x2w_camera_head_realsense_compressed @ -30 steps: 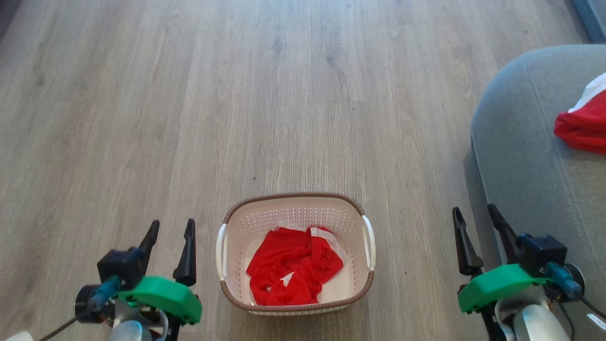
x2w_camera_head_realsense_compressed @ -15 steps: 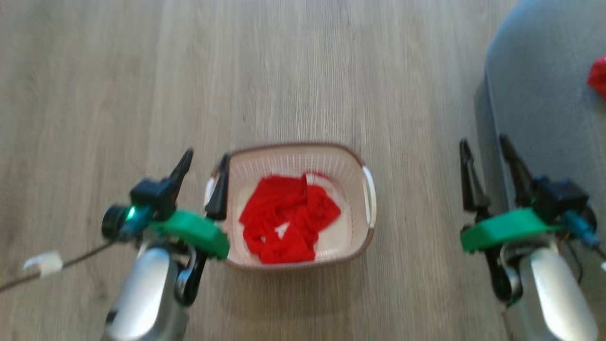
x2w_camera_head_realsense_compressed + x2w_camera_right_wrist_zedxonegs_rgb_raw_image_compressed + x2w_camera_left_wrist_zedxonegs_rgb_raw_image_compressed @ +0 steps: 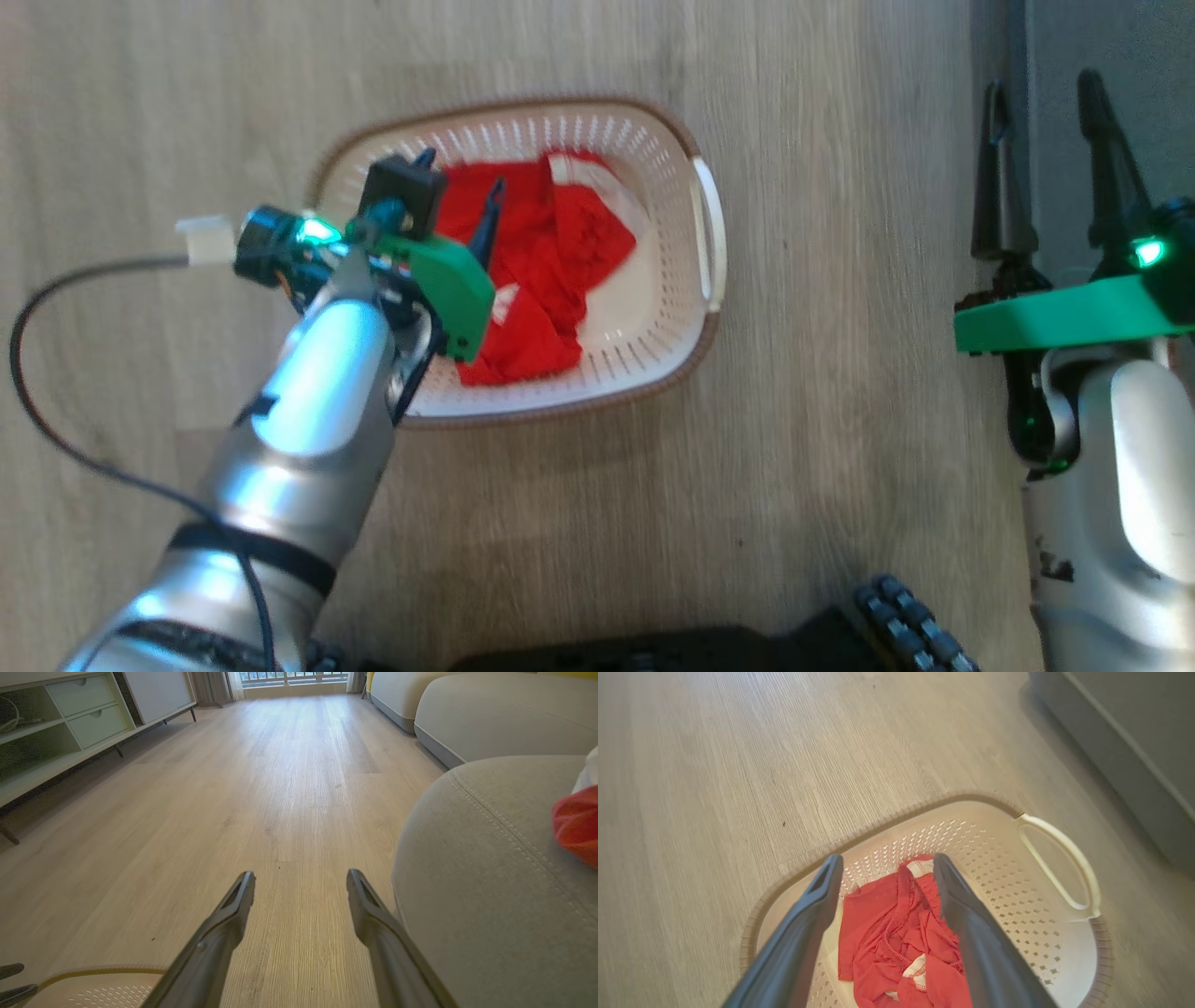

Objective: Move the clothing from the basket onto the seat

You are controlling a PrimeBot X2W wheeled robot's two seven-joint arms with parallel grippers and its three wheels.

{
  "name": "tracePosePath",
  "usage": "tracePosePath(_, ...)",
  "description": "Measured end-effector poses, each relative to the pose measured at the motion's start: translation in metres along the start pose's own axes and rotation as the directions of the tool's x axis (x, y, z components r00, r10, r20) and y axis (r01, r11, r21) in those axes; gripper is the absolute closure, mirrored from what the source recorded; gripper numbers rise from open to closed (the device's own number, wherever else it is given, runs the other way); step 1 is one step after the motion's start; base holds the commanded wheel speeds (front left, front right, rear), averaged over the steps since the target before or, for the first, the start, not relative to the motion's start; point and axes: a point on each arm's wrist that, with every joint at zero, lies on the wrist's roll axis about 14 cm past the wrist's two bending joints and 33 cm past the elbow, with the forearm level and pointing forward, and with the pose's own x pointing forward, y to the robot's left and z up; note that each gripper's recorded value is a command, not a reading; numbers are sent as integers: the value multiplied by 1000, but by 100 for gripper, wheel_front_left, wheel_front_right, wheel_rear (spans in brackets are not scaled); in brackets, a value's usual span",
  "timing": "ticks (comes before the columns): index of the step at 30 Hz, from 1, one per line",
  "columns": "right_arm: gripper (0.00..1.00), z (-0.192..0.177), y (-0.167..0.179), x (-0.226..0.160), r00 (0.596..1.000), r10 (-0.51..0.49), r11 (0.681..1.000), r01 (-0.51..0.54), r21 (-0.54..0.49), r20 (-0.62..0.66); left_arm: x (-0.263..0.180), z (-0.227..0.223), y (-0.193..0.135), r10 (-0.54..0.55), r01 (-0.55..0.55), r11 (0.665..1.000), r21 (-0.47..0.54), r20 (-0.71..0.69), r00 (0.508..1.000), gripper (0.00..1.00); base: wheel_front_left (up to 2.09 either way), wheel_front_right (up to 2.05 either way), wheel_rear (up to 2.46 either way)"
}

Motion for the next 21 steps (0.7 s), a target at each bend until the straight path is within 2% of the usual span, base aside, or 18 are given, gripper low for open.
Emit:
tracePosePath(3,0,-23,-10,5,999,-19,1000,18,-18,-42,29,-40,-5,-24,25,1000,2,-143,989,0,0,0,0)
tracePosePath(6,0,-40,-19,4,996,-37,999,35,-33,-78,45,-64,-10,-42,41,999,-6,-222,974,0,0,0,0)
tracePosePath(12,0,-64,-28,6,991,-52,998,47,-47,-121,59,-120,-16,-46,49,999,-3,-407,912,0,0,0,0)
tracePosePath(21,0,-88,-41,-2,981,-84,996,77,-47,-175,65,-170,-28,-77,88,996,-6,-546,834,0,0,0,0)
